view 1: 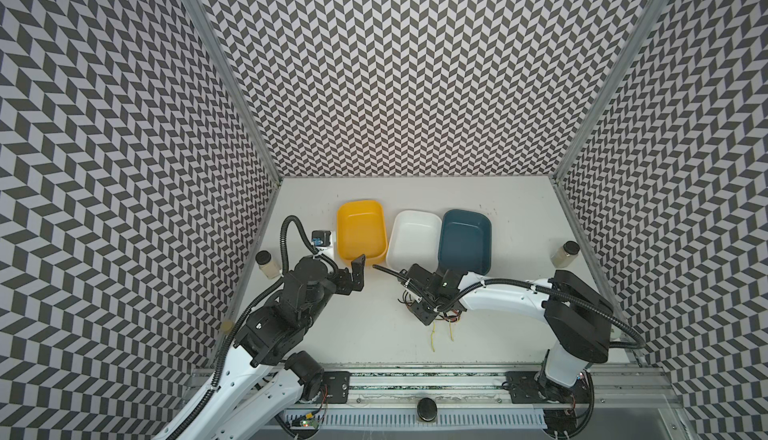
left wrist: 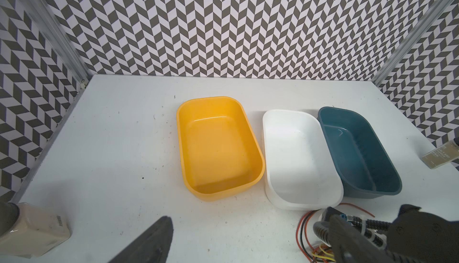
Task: Untangle the cables
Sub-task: 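Lower the right gripper onto the wire bundle and close on the wires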
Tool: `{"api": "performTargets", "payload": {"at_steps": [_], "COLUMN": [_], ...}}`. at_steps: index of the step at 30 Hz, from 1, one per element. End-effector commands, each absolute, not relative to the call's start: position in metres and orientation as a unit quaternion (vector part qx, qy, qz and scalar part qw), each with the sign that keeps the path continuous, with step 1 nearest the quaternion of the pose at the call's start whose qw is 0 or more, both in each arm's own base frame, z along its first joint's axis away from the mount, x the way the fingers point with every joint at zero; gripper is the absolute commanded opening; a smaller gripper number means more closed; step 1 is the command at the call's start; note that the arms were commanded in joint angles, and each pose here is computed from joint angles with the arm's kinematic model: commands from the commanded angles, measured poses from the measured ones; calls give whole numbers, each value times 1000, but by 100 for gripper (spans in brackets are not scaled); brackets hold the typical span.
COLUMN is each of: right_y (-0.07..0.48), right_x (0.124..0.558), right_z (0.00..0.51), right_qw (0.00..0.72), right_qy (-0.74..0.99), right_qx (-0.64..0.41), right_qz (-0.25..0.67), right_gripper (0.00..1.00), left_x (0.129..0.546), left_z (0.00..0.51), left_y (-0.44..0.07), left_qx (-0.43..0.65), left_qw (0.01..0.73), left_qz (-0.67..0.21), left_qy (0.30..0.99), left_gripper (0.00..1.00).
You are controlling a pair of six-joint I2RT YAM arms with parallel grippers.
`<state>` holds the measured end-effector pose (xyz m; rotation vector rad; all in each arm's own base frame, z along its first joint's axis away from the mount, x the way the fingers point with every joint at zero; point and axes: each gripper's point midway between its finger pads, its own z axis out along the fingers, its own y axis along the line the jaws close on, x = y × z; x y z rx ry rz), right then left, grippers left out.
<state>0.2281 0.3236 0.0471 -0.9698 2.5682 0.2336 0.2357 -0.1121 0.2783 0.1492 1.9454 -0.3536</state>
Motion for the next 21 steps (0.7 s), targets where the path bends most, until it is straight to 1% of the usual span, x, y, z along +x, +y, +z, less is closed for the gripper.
{"api": "performTargets", "payload": {"at_steps": [1,4,16,21], "right_y": [326,325,324,323], "right_x": [230,231,231,231], "right_z": [51,52,51,51], "right_qw": [196,198,195,195], "right_qy": [912,912,913,913], "right_qx": [-348,-349,-348,-349], "right_qz": [88,87,86,83], "right_gripper": [53,53,42,40], "left_x": [236,237,237,236], "left_z": [276,276,275,276], "left_y": [-112,-112,-112,-112], "left_qx": [65,66,67,66], "left_qw": [547,546,545,547], "left_qz": [-142,-141,-141,-142], "left_qy": [823,823,823,823], "left_gripper": [99,99,99,99]}}
